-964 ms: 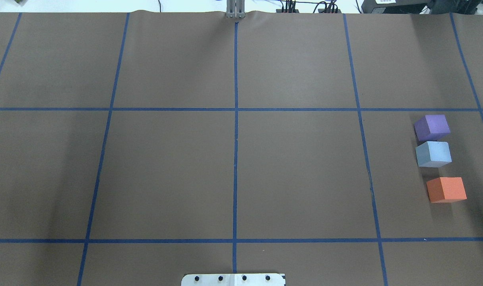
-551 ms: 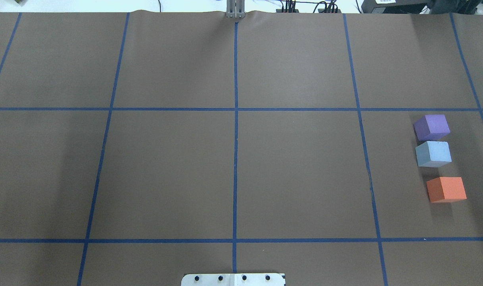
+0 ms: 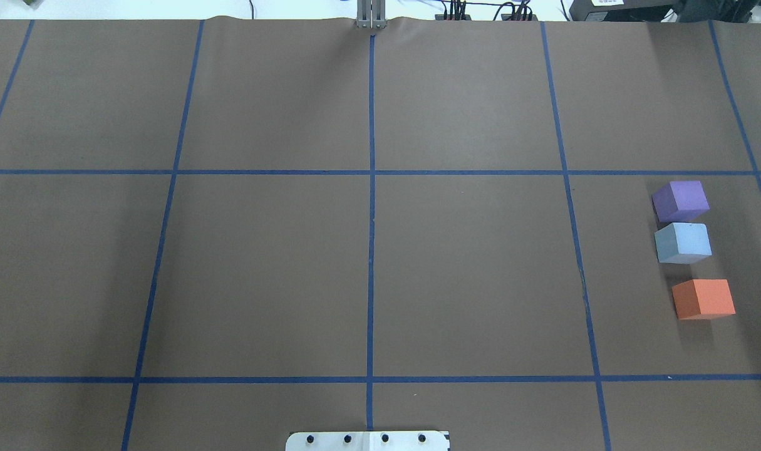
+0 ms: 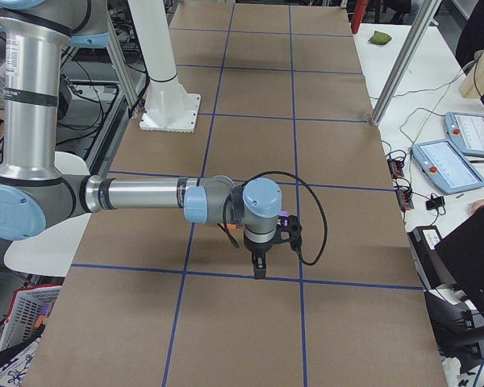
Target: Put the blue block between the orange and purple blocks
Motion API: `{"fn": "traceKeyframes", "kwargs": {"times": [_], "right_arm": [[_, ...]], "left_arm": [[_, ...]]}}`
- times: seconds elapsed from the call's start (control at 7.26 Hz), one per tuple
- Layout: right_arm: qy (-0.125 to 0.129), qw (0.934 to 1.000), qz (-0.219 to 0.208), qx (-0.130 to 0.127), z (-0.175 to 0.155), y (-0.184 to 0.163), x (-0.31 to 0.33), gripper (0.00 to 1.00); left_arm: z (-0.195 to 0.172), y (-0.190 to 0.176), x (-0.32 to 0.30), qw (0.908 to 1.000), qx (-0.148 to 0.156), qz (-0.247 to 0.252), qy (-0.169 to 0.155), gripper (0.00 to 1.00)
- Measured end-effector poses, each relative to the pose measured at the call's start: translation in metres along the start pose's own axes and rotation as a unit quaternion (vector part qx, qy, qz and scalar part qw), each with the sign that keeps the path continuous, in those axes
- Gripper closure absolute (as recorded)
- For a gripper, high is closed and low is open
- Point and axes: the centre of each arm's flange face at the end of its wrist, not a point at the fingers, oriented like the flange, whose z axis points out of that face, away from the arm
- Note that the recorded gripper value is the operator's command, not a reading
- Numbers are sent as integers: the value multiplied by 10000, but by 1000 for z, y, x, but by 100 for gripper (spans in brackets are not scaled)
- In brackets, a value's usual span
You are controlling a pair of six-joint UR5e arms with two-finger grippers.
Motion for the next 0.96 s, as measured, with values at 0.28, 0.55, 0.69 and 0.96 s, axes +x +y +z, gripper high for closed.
{"fn": "traceKeyframes", "kwargs": {"times": [0.28, 0.55, 0.69, 0.96], "right_arm": [[-2, 9999, -88, 110, -1, 0, -1, 0], [-17, 9998, -105, 145, 0, 0, -1, 0], [-20, 9998, -107, 150, -1, 0, -2, 0], [-13, 9998, -117, 163, -1, -1, -2, 0]], "left_arm": [[0, 13, 1, 9999, -94, 93, 19, 0], [-2, 13, 5, 9998, -75, 158, 45, 0], [-2, 13, 6, 9998, -75, 170, 40, 0], [-3, 13, 7, 9998, -60, 187, 34, 0]]}}
